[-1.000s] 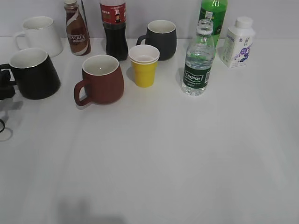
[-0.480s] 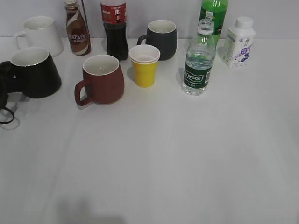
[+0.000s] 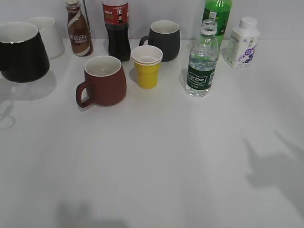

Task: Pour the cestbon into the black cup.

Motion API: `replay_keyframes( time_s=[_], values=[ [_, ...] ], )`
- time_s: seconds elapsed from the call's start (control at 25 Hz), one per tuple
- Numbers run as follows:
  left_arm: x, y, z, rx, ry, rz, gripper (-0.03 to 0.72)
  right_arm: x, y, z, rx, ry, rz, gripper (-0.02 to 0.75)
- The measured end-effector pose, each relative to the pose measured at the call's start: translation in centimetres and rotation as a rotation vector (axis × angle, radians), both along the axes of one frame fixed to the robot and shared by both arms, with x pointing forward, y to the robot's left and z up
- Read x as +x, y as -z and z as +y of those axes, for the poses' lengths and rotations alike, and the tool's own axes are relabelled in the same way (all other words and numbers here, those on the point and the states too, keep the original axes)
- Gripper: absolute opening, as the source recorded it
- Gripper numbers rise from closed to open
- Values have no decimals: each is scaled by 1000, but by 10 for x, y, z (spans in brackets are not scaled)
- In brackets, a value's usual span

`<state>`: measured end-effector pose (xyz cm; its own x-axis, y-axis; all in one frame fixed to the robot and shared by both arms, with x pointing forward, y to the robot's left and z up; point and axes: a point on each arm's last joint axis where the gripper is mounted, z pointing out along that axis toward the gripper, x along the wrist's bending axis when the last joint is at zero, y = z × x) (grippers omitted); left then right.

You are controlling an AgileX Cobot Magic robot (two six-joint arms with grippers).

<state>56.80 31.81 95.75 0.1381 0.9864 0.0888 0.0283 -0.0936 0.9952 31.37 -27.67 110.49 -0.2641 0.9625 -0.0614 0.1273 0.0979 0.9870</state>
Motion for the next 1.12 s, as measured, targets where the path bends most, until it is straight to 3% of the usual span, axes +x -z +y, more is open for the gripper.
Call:
replay_keyframes(
  time_s=[0.12, 0.32, 0.48, 0.68, 0.88, 1.12],
  values=[
    [-11, -17, 0, 17, -9, -3, 38, 40, -5, 0, 68, 46, -48, 557],
    [-19, -37, -1, 31, -10, -48, 38, 92, 15, 7, 53, 122, -8, 557],
    [-22, -44, -2, 35, -10, -69, 38, 114, 53, 40, 25, 92, -2, 557],
    [-22, -44, -2, 23, -6, -59, 38, 140, 101, 75, 86, 22, -4, 557],
    [-23, -46, -2, 22, -9, -49, 38, 167, 160, 89, 39, 44, 56, 562],
    [-28, -58, -3, 28, -5, -88, 38, 192, 205, 106, 71, 38, 161, 584]
  ],
)
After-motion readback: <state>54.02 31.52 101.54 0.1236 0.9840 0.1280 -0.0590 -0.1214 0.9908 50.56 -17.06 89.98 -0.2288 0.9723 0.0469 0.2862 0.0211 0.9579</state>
